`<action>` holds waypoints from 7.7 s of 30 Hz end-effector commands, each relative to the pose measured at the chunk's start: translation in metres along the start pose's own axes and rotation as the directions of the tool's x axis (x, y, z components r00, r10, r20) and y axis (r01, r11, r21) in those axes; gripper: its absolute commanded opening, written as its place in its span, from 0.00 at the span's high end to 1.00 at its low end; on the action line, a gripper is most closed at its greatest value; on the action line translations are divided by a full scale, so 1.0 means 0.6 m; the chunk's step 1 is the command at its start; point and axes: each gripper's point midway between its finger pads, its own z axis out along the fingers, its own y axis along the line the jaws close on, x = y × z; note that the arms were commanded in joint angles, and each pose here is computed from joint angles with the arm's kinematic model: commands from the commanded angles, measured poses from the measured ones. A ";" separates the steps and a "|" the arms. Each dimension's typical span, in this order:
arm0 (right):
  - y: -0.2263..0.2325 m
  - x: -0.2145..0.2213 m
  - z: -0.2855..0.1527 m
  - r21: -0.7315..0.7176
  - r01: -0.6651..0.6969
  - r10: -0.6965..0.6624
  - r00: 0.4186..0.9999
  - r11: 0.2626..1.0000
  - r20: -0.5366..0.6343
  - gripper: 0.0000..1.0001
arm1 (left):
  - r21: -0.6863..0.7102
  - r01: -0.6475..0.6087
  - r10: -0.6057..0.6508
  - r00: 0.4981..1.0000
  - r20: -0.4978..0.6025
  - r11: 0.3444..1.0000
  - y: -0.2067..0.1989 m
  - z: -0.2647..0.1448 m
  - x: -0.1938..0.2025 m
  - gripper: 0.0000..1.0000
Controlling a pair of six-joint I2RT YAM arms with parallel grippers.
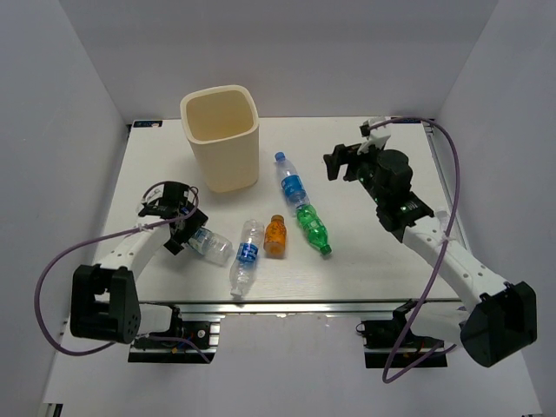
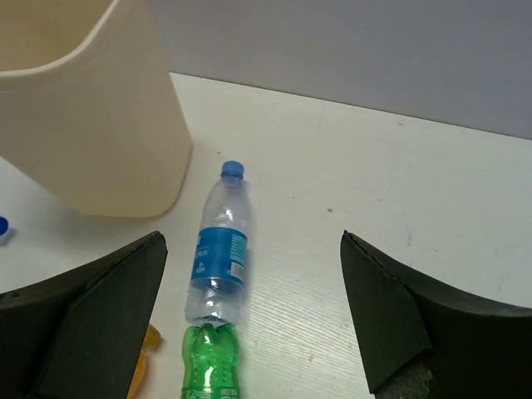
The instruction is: Put the plastic bottles in the bin
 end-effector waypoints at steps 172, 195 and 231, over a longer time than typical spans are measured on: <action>-0.041 0.143 -0.124 0.065 -0.142 0.153 0.960 0.988 -0.234 0.11 | 0.343 -0.483 0.059 0.641 0.765 0.806 -0.466 -0.486 -0.292 0.65; -0.043 0.149 -0.124 0.065 -0.124 0.137 0.957 0.990 -0.256 0.11 | 0.223 -0.465 0.133 0.617 0.776 0.857 -0.458 -0.383 -0.380 0.02; -0.072 0.181 -0.121 0.144 -0.073 0.114 0.947 0.987 -0.300 0.11 | -0.143 0.535 -0.473 0.822 0.317 0.833 0.048 0.103 -0.276 0.02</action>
